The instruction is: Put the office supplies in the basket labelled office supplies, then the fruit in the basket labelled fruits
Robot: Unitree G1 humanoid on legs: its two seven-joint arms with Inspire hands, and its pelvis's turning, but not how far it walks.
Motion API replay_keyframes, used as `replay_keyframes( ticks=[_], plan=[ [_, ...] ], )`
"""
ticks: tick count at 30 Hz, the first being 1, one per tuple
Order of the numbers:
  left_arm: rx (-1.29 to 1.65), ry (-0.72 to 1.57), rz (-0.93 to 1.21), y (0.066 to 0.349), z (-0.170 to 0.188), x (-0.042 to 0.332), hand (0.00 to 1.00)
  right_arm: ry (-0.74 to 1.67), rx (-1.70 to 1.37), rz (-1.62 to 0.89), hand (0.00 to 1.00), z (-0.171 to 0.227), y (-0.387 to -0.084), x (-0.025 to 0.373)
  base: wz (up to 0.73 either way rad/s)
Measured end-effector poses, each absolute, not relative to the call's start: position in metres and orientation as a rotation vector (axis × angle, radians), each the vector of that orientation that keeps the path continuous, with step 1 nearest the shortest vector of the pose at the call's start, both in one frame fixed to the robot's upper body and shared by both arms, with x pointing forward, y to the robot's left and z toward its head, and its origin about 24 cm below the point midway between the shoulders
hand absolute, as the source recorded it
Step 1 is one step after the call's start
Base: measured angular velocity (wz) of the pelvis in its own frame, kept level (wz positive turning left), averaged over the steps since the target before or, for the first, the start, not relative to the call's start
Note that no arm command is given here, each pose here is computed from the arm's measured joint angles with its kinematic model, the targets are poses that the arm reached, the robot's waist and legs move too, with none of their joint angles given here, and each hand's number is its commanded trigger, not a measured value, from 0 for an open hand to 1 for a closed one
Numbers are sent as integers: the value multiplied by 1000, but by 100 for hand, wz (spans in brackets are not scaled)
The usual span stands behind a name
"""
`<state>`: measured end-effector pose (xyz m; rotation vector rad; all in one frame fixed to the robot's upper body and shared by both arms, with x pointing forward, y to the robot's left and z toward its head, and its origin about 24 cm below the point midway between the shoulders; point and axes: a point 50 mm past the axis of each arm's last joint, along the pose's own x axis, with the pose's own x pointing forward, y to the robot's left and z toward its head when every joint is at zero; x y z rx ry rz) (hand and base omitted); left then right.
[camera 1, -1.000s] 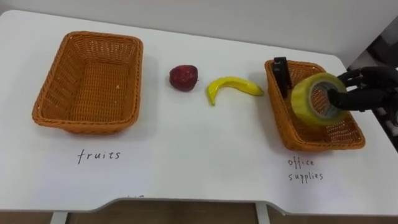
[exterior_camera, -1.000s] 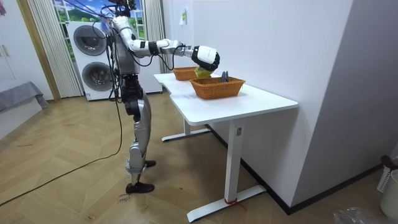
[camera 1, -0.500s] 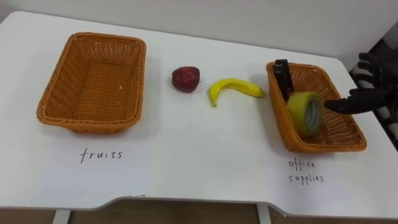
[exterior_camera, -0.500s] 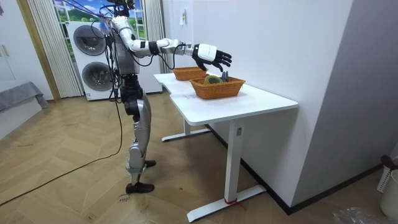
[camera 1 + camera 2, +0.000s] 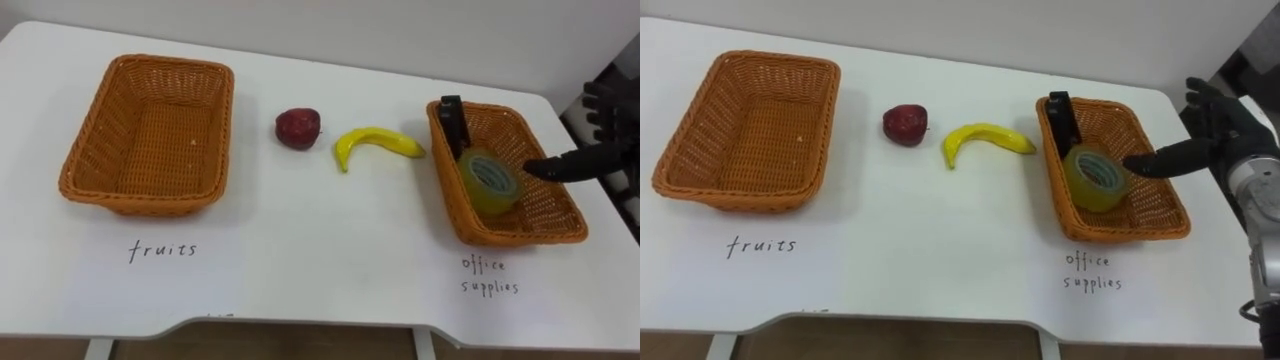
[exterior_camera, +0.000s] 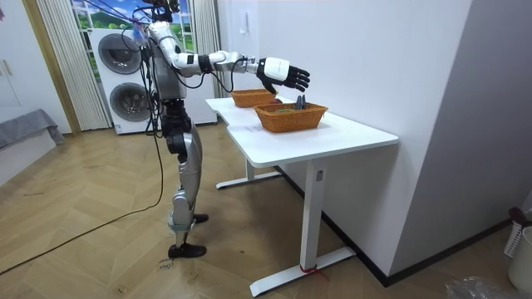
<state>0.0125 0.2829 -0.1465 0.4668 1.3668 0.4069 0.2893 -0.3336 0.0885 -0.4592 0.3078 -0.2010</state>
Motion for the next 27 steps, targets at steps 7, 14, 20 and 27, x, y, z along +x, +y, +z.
replay_keyframes(
  ticks=[7,14,20,27],
  plan=[
    [469,1367,408,283,-146,12,0,306,-461,-204,0,89,-334,289,0],
    [469,1366,408,283,-146,12,0,280,-471,-228,0,91,-334,290,0],
    [469,1366,407,283,-146,13,0,277,-472,-241,0,91,-335,290,0],
    [463,1365,410,282,-147,13,0,263,-485,-260,0,94,-335,290,0]
  ],
)
